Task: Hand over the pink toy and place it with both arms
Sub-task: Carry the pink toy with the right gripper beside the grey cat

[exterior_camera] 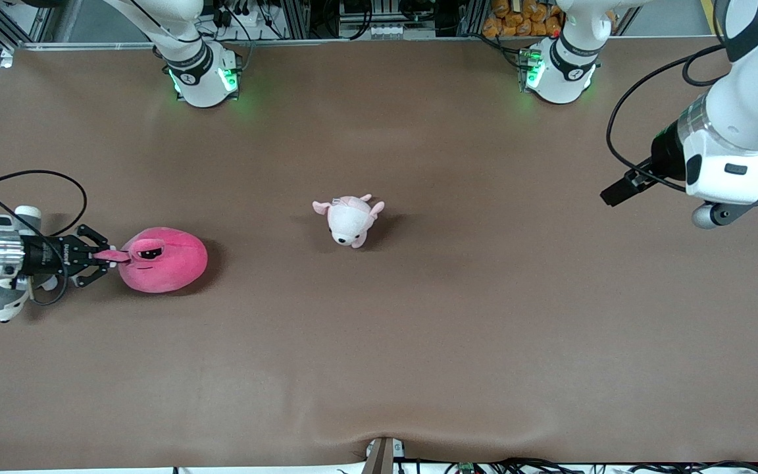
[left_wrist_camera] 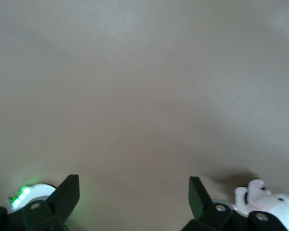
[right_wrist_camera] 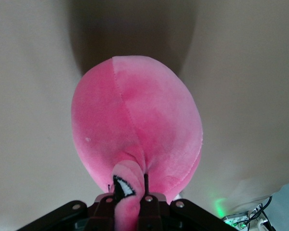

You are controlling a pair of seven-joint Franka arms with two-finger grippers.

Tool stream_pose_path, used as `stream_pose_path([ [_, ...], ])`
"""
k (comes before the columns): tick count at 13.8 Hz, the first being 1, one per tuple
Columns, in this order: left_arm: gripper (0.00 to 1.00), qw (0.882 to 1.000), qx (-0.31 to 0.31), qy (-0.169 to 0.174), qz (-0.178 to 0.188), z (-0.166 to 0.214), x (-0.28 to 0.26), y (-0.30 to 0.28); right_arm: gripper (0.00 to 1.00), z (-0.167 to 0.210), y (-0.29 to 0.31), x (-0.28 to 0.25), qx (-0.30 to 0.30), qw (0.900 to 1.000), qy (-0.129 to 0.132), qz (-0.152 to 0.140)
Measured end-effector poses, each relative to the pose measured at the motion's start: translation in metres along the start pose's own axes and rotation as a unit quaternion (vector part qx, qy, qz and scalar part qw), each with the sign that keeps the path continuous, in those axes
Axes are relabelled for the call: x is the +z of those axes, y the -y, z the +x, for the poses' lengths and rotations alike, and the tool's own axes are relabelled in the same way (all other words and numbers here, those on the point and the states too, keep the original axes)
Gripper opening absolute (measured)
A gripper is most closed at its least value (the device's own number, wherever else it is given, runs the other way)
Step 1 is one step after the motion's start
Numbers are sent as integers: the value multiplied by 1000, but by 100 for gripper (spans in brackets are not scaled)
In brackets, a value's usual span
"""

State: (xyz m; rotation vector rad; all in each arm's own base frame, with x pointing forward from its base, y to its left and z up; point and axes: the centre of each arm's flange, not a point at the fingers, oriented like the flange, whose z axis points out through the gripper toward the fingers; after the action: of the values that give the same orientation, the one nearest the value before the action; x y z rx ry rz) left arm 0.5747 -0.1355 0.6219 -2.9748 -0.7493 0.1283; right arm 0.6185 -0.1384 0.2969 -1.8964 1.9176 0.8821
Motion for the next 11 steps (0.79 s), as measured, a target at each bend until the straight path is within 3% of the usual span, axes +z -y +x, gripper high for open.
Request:
stream_pose_path([
  [3,100,997,79,-11,21,10,6,22,23,17,-7,21,-10,1000,4,-8],
  [8,100,993,117,-20,23,17,20,74,76,14,-8,16,-35,999,1,-5],
  [10,100,993,115,-23,18,14,16,83,97,4,-11,-1,-78,997,-17,-2],
  [11,100,993,115,-26,16,13,12,84,100,-4,-14,-12,-107,994,-34,-6],
])
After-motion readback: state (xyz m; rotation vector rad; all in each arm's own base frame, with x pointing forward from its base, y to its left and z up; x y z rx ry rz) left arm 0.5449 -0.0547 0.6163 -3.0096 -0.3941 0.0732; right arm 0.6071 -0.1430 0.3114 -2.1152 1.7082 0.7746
